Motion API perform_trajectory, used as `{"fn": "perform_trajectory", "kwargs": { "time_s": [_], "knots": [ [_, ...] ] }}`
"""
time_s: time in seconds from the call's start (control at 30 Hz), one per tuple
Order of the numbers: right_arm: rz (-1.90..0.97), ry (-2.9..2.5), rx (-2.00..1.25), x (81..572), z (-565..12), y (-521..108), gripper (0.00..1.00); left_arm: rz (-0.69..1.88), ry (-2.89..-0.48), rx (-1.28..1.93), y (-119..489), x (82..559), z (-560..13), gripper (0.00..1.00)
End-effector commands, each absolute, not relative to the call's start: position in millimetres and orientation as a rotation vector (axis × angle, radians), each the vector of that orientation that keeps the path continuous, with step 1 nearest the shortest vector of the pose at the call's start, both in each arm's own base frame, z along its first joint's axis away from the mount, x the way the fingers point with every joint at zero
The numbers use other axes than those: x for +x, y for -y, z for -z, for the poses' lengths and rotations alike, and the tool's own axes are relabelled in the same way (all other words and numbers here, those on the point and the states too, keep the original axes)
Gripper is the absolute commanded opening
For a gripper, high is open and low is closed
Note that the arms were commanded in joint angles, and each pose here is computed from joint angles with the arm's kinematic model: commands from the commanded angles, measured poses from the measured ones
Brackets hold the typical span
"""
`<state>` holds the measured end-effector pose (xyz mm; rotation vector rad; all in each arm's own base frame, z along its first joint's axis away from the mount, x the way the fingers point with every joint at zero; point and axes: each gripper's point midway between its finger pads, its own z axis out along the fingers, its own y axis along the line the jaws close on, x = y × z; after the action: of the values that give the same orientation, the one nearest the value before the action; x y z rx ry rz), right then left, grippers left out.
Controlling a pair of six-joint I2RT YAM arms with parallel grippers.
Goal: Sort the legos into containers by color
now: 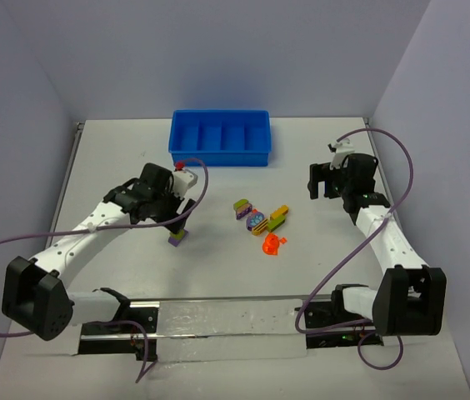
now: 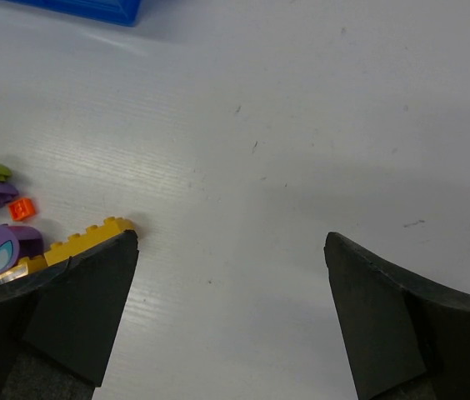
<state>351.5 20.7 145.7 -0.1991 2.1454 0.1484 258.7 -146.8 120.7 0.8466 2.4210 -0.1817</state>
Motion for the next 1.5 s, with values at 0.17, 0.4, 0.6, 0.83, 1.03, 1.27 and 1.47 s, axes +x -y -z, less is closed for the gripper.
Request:
{"fn": "perform_trajectory", "kwargs": {
  "time_s": [0.17,0.4,0.6,0.83,1.03,1.27,1.47],
  "knots": [
    [-0.157,-2.098,-0.186,363.7,-167.4,-19.9,1.0,0.09,-2.58,0.792,147.4,249.8,-107.0,0.76],
    [-0.152,-2.099,-0.191,363.3,-166.8,-19.1,1.0,0.097,-2.643,0.801,153.8,246.2,-86.7,0.69],
    [-0.167,-2.106,-0.195,363.0,-165.5,-21.0,1.0,0.083,-2.658,0.761,157.9,255.0,-79.6,0.67],
    [-0.163,-2.099,-0.203,362.0,-166.5,-21.1,1.0,0.046,-2.682,0.742,159.5,264.1,-71.0,0.61],
    [-0.16,-2.099,-0.204,362.7,-166.2,-20.6,1.0,0.108,-2.709,0.763,168.9,262.3,-66.9,0.59],
    [-0.162,-2.101,-0.204,363.7,-165.6,-20.8,1.0,0.106,-2.732,0.77,169.2,261.1,-59.6,0.57],
    [-0.16,-2.101,-0.203,363.7,-165.2,-20.5,1.0,0.11,-2.747,0.758,166.1,262.6,-55.5,0.51]
  ]
}}
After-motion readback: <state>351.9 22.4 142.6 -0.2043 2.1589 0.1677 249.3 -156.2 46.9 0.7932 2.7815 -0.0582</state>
